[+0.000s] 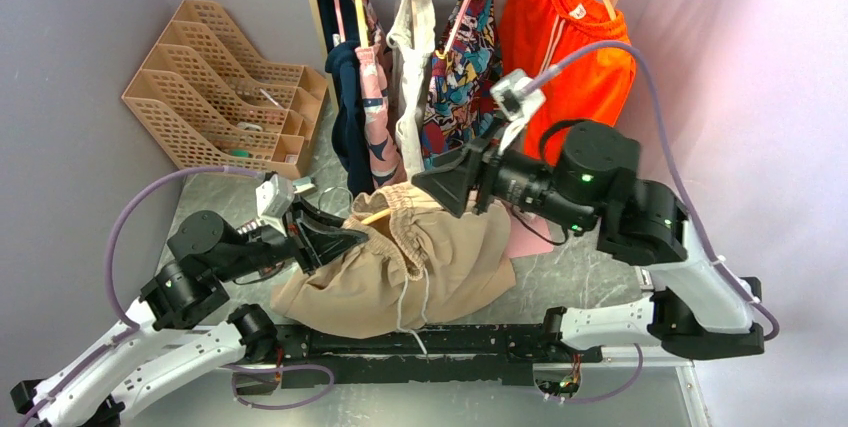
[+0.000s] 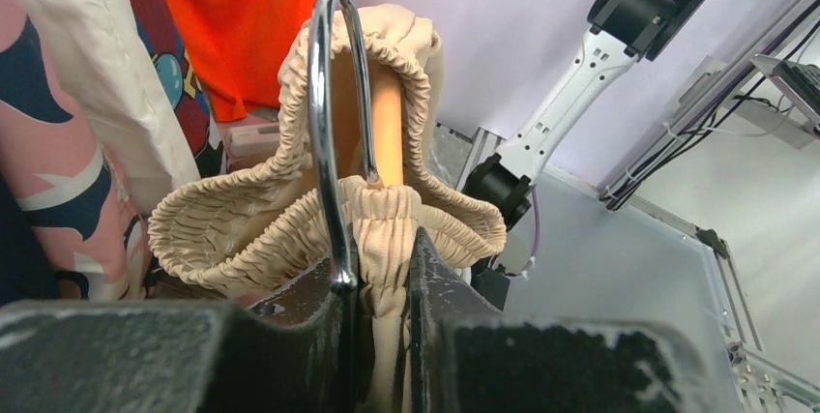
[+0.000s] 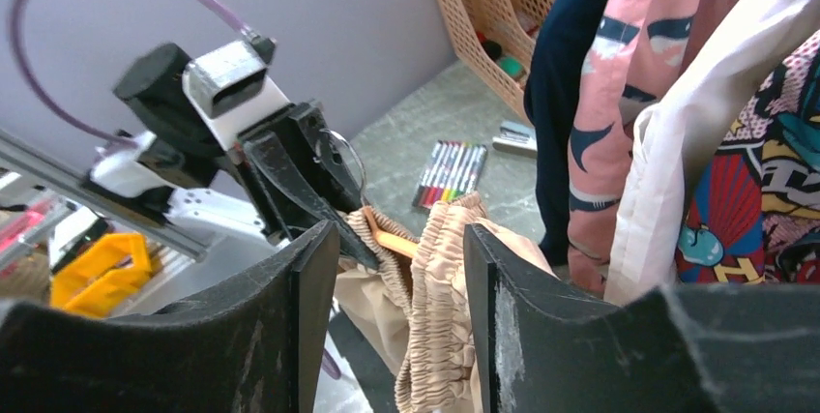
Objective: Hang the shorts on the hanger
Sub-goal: Hang the shorts on the hanger, then adjust the shorts on the hanger.
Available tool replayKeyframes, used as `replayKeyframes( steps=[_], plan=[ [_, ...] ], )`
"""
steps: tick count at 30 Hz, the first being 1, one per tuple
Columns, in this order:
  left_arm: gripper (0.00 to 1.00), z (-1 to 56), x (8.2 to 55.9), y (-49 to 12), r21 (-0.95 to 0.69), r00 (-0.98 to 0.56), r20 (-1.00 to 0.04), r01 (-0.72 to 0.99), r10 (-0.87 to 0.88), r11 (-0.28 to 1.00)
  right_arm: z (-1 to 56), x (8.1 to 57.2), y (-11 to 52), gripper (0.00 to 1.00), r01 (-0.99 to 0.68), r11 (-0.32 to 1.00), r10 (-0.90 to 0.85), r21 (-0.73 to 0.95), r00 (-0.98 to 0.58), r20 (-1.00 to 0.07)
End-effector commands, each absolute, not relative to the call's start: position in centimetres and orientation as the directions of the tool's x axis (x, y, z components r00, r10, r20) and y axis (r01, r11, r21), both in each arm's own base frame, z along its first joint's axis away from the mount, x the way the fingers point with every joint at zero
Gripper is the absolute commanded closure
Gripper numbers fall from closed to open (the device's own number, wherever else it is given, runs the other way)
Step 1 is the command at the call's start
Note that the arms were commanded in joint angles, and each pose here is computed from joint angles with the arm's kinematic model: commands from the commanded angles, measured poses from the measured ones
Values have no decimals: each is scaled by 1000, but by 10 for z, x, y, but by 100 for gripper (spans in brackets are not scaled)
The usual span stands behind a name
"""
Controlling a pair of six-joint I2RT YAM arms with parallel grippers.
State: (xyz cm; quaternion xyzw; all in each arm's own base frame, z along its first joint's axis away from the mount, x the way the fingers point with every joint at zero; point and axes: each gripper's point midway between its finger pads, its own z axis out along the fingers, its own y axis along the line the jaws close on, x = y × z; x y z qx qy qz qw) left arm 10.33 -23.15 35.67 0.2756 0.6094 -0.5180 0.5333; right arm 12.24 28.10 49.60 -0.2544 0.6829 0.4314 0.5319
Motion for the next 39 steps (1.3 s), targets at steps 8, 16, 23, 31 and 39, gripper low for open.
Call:
replayKeyframes(
  steps=[8, 16, 23, 31, 39],
  plan=[
    [93, 381, 105, -232, -329, -264, -936, 891, -231, 314, 417, 146, 310, 42, -732, 639, -136, 236, -409, -902],
    [93, 383, 107, -233, -332, -269, -936, 888, -227, 318, 400, 158, 307, 43, -680, 709, -176, 189, -430, -886],
    [93, 384, 109, -235, -333, -271, -937, 886, -222, 322, 386, 154, 313, 50, -697, 695, -228, 173, -443, -867],
    [93, 385, 111, -240, -334, -278, -937, 890, -211, 312, 374, 154, 318, 72, -706, 691, -268, 157, -452, -851],
    [93, 389, 111, -243, -279, -224, -953, 913, -206, 298, 412, 142, 334, 100, -762, 601, -182, 243, -426, -886]
  ],
)
